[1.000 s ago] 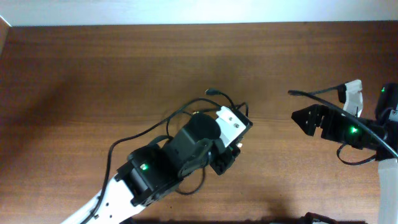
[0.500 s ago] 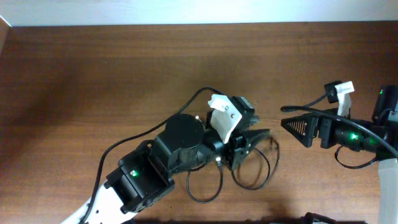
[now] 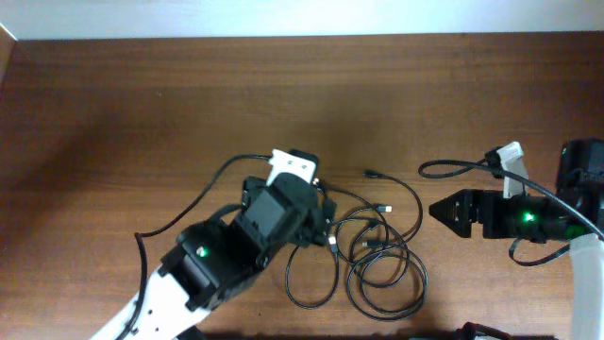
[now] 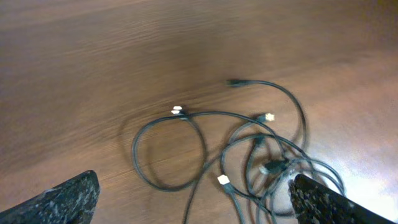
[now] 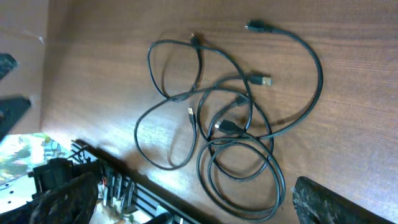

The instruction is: Untangle cables

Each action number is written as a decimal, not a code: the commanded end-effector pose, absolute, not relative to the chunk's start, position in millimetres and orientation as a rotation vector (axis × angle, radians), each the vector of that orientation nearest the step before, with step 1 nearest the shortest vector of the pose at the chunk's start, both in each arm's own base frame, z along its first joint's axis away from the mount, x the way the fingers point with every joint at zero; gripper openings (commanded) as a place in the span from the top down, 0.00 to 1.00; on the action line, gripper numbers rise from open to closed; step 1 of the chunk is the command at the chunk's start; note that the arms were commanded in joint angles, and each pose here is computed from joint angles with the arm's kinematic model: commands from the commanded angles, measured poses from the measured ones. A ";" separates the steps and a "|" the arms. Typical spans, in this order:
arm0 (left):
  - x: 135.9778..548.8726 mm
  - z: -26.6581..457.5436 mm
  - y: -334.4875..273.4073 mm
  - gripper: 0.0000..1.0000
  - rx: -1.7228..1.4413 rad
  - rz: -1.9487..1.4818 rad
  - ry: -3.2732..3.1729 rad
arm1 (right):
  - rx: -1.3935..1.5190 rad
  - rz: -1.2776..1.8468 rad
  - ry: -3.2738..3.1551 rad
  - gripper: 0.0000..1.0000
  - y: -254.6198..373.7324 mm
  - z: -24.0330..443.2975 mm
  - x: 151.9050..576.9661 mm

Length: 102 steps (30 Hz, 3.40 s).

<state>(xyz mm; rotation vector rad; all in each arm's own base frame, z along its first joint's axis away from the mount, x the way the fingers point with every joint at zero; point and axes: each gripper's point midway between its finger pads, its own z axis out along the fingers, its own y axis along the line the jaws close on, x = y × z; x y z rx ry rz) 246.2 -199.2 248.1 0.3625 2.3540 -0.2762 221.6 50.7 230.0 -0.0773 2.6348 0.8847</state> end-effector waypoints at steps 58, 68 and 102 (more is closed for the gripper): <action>298.6 162.3 -155.8 0.01 -0.049 -0.116 2.656 | -0.158 0.352 3.089 0.96 116.8 148.9 235.0; 298.6 162.3 -155.8 0.01 -0.049 -0.116 2.656 | 0.200 0.260 2.550 0.96 42.5 344.6 306.4; 298.6 162.3 -155.8 0.01 -0.049 -0.116 2.656 | 0.822 -0.269 2.449 0.96 -279.9 239.4 417.7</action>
